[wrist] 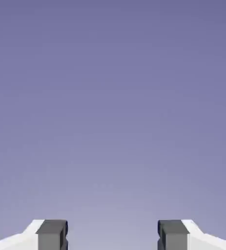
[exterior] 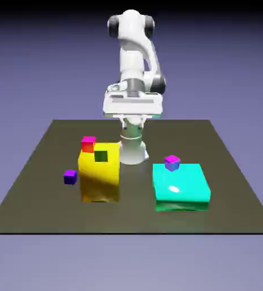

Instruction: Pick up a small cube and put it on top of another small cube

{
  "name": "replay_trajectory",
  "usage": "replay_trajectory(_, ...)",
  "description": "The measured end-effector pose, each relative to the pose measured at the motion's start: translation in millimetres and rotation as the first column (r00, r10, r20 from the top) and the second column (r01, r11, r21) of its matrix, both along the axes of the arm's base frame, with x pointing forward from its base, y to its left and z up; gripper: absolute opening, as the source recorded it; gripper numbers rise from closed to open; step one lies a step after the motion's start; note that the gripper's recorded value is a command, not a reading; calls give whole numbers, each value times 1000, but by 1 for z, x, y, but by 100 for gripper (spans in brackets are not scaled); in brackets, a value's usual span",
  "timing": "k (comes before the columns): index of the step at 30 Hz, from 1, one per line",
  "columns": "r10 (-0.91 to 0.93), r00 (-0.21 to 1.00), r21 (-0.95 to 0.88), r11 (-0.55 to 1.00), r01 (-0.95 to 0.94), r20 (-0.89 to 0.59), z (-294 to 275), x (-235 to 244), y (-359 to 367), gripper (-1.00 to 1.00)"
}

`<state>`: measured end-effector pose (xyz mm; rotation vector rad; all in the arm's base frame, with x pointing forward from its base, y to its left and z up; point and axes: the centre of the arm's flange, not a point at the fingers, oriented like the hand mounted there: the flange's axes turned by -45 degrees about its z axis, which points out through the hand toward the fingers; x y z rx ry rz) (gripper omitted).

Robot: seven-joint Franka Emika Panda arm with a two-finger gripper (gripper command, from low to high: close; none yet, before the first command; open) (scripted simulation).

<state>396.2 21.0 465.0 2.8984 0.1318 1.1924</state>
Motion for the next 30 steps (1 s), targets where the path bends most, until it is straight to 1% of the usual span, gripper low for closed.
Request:
replay_trajectory(3, -87, 983, 49, 994, 96, -163, -24, 23, -34, 0)
replay_trajectory(7, -178, 910, 97, 968, 229, -375, -61, 45, -80, 0)
replay_trajectory(11, -232, 791, 126, 924, 362, -566, -100, 57, -127, 0)
replay_trajectory(16, -253, 598, 136, 839, 527, -761, -149, 56, -189, 0)
replay_trajectory(23, -170, 312, 107, 702, 704, -935, -211, 40, -257, 0)
replay_trajectory(30, -14, 61, 43, 543, 839, -998, -261, 6, -319, 0)
